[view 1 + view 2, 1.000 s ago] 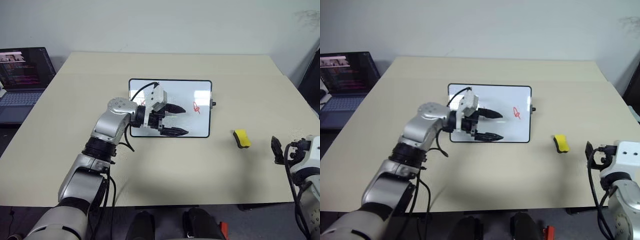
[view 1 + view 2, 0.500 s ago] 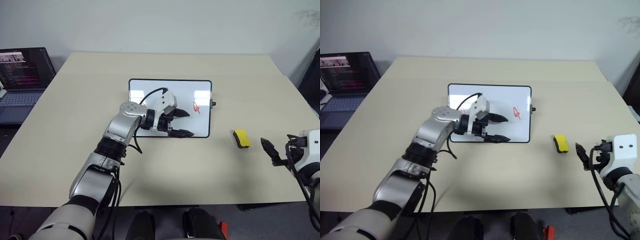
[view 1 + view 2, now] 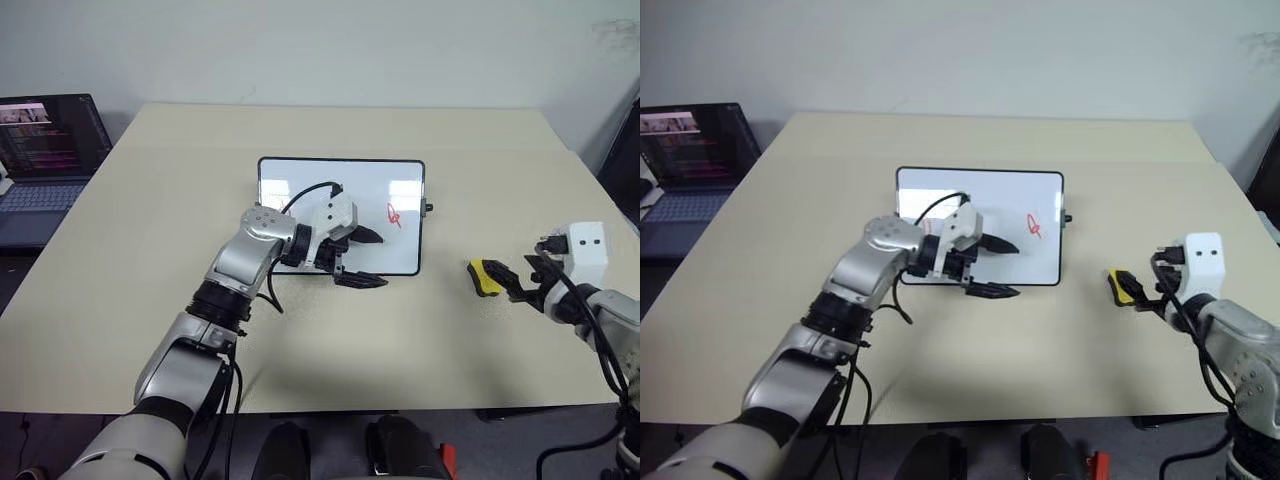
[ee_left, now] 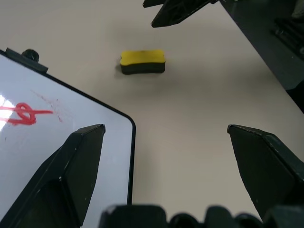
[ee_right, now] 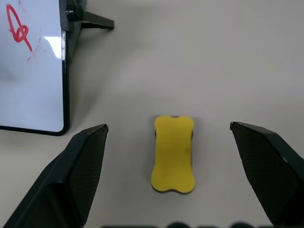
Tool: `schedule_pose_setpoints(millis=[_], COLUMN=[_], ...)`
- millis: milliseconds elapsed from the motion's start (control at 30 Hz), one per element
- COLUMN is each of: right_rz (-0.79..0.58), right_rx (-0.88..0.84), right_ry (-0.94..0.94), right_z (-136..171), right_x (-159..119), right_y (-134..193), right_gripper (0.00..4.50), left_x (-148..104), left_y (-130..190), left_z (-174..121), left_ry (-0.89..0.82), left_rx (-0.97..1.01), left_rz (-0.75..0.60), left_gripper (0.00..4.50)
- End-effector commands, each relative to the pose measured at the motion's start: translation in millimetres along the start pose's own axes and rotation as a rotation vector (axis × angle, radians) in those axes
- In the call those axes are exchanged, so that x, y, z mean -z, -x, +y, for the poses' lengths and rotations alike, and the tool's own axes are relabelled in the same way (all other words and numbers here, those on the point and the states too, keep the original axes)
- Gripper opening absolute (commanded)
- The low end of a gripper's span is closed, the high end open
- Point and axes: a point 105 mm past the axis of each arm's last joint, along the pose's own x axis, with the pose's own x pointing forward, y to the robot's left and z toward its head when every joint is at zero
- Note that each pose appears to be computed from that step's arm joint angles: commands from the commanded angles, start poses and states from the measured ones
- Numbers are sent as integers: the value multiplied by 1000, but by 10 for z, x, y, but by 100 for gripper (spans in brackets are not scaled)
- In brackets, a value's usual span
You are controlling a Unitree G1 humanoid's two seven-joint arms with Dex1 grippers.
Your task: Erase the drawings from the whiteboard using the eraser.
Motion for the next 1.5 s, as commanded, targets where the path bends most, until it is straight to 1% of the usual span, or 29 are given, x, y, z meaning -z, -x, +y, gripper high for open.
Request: schedule_pose_setpoints(millis=[33,300,533,667,900,1200,1500], right_rz=[10,43,54,49,76,51,69], right_rx=[7,-7,-11,-34,-23,17,43], right_ry=[40,107,116,85,75,68,45], right_z=[12,108,118,122,31,-48,-148], right_x=[-34,-5,4,4,52,-6,32], right_y=[-58,-210,-259,-268,-284,-373,-464], right_gripper=[448,448,448,448,448,448,448], left_x=[-87,-82,-88,-97,-93,-78,-84], left_y=[10,10,4,-7,-25,-28,-24], left_z=[-13,-42,-60,-68,-78,-80,-104], left_ry=[-49,-43,-42,-44,-41,-40,-44], left_rx=[-5,-13,-11,-7,-4,-7,-13], left_rz=[-14,-13,-13,-14,-18,-16,-22], left_gripper=[450,450,450,450,450,450,450])
